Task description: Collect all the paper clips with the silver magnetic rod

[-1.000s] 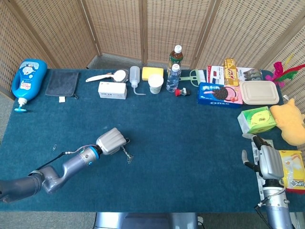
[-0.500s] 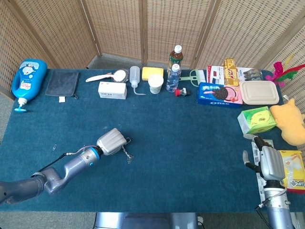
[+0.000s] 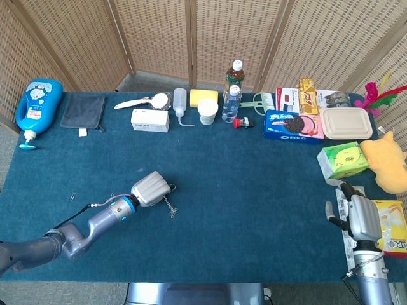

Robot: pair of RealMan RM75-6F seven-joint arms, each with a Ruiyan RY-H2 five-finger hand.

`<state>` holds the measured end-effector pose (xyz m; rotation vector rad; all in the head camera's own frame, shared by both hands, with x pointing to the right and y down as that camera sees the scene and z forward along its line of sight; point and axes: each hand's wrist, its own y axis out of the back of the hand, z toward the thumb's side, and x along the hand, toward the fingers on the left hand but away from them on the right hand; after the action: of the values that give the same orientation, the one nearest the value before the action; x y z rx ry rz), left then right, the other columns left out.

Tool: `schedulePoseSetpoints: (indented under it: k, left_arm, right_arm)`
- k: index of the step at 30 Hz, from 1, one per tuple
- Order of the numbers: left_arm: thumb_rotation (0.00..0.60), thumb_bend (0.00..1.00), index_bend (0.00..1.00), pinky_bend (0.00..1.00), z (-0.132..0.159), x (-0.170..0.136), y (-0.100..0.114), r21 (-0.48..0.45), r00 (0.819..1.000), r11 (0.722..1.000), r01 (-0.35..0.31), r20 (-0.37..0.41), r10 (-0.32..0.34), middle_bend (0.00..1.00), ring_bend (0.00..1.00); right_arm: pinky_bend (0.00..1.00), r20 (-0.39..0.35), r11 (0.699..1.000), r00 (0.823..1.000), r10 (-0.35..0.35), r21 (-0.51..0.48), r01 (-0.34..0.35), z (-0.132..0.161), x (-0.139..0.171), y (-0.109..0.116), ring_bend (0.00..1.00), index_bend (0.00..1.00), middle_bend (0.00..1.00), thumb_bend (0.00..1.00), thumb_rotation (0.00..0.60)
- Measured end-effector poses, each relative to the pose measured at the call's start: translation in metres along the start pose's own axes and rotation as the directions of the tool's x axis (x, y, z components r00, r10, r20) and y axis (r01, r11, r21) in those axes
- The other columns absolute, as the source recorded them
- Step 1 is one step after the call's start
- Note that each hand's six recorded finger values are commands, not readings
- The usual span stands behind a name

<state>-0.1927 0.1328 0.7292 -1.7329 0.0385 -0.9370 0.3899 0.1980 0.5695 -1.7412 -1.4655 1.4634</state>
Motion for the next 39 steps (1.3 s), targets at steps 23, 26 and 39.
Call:
schedulePoseSetpoints:
  k: [23,26,39]
  left_arm:
    - [0.584,0.68,0.48,0.73,0.0014,0.0012,-0.0009,0.012,1.0,1.0,0.005,0.006,-0.005,0.64,0.73]
    - [0.591,0.68,0.52,0.73,0.0011,0.0016,-0.0012,0.014,1.0,1.0,0.006,0.004,-0.006,0.65,0.73]
    - [0.6,0.68,0.65,0.73,-0.0013,0.0018,0.0004,0.017,1.0,1.0,0.009,-0.007,-0.009,0.71,0.78]
  right_arm:
    - [0.38,0.007,1.0,1.0,0.002,-0.012,-0.002,-0.0025,-0.0002,0.0001,0.29,0.27,0.31,0.51,0.6]
    - [0.38,0.01,1.0,1.0,0.0,-0.013,0.0,-0.0033,0.0004,0.0006,0.3,0.27,0.31,0.51,0.6]
    - [0.38,0.01,1.0,1.0,0.0,-0.021,0.0,-0.0032,0.0017,0.0013,0.3,0.28,0.31,0.51,0.6]
